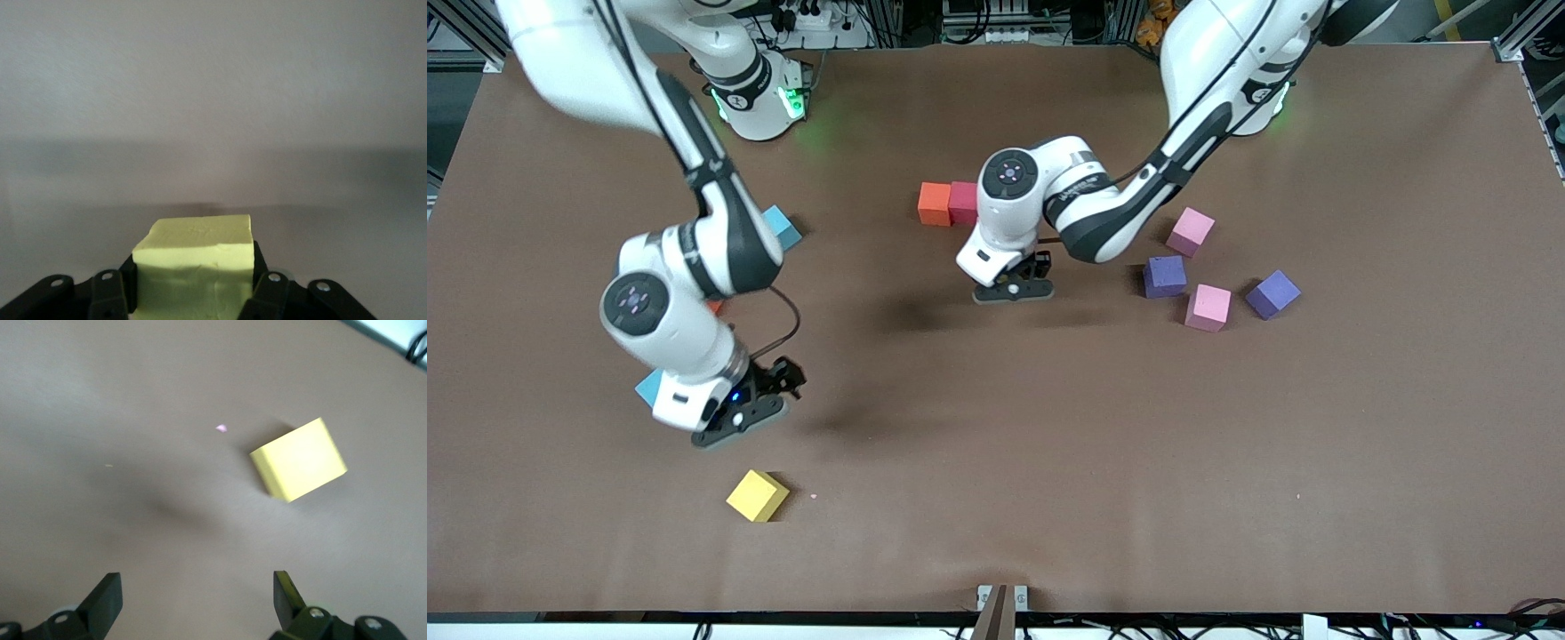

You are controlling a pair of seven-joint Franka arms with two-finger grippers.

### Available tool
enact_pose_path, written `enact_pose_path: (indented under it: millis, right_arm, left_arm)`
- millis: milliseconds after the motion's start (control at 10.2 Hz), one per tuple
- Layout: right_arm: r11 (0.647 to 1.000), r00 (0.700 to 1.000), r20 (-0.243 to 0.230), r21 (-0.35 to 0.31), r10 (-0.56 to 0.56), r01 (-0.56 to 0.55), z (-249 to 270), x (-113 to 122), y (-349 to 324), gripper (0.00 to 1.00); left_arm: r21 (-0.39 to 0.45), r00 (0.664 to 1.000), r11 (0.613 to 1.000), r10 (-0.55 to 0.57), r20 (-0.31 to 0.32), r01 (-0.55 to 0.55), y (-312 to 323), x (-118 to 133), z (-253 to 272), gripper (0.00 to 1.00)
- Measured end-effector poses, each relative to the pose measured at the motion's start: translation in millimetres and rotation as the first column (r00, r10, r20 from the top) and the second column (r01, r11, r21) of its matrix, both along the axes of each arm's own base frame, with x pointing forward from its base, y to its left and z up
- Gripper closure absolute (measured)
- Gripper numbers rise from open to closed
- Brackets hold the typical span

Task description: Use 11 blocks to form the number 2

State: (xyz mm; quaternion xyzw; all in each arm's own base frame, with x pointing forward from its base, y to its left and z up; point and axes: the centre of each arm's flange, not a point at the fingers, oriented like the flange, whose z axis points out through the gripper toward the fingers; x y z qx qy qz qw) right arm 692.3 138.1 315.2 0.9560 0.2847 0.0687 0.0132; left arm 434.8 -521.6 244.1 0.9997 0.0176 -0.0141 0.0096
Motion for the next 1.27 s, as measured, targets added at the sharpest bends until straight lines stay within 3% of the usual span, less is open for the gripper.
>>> enact_pose_path:
  millis: [195,1269]
  right_arm:
    - [0.993,0.993,0.008,-0.017,0.121,-0.12,-17.1,24.7,-29.7,0.0]
    - [0.958,0.954,0.096,-0.039,0.285,-0.283,-84.3,89.3,-42.3,0.0]
  left_arm:
    - [0.02,1.0,0.999,-0.029,0.004,0.029,-7.7,-3.1,-15.6,0.4]
    - [0.047,0.996,0.995,-0.09,0.023,0.089,-27.9,-25.7,-46.8,0.4]
